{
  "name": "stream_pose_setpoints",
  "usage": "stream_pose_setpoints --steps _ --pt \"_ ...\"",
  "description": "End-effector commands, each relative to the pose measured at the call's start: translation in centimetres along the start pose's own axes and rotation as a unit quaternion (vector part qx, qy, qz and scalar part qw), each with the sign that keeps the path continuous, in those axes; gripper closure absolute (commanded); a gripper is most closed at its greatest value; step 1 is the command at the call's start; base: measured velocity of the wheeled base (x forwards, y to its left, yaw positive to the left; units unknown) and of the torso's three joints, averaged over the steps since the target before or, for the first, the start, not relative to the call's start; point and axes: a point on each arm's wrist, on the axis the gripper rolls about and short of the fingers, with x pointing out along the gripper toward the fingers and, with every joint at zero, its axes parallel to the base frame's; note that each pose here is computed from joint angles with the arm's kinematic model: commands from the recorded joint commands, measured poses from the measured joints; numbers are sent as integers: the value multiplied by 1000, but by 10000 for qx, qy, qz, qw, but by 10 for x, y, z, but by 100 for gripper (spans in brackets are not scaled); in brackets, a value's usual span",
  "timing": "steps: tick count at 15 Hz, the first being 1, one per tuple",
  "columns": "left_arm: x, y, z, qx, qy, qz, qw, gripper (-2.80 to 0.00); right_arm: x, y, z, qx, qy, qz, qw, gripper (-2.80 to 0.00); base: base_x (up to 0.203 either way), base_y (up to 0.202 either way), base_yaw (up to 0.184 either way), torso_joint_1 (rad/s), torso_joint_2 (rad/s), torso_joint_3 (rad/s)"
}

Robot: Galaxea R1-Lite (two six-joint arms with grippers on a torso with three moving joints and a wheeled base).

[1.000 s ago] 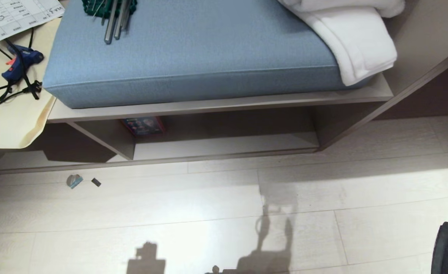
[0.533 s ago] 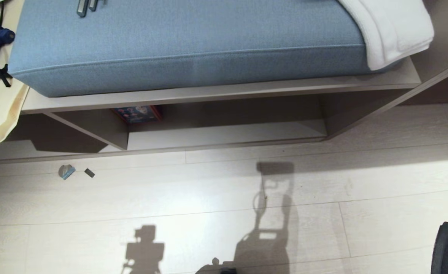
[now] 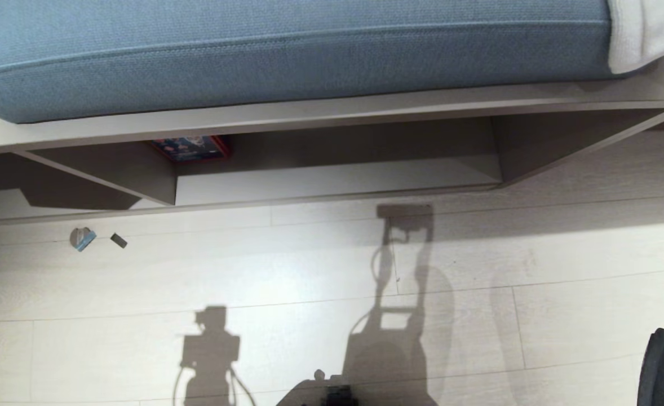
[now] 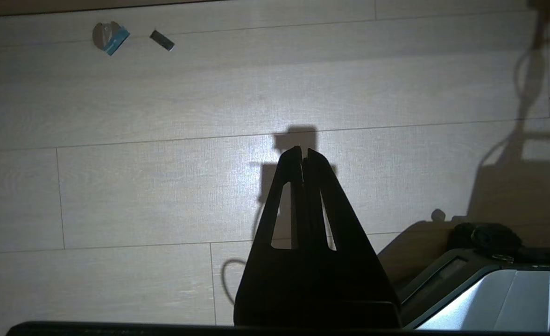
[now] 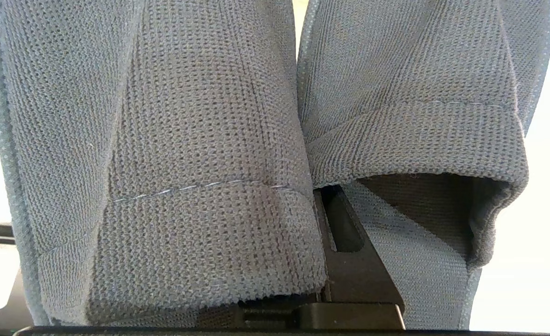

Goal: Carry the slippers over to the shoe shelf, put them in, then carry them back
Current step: Place the slippers into the shoe cabinet

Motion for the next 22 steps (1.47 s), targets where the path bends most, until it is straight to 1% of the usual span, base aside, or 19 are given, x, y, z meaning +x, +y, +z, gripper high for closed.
stream_pose_setpoints --steps 1,10,12,22 --pt "0 0 0 -4 8 4 10000 0 0 0 0 -7 12 7 10000 0 0 0 0 5 5 -198" --pt "0 0 0 -4 8 0 10000 0 0 0 0 8 15 7 10000 0 0 0 0 1 2 -198" --pt "0 0 0 -4 8 0 10000 0 0 0 -1 -63 20 8 10000 0 0 0 0 7 -2 -197" --pt "0 0 0 -4 8 4 10000 0 0 0 0 -99 12 7 9999 0 0 0 0 2 3 -197"
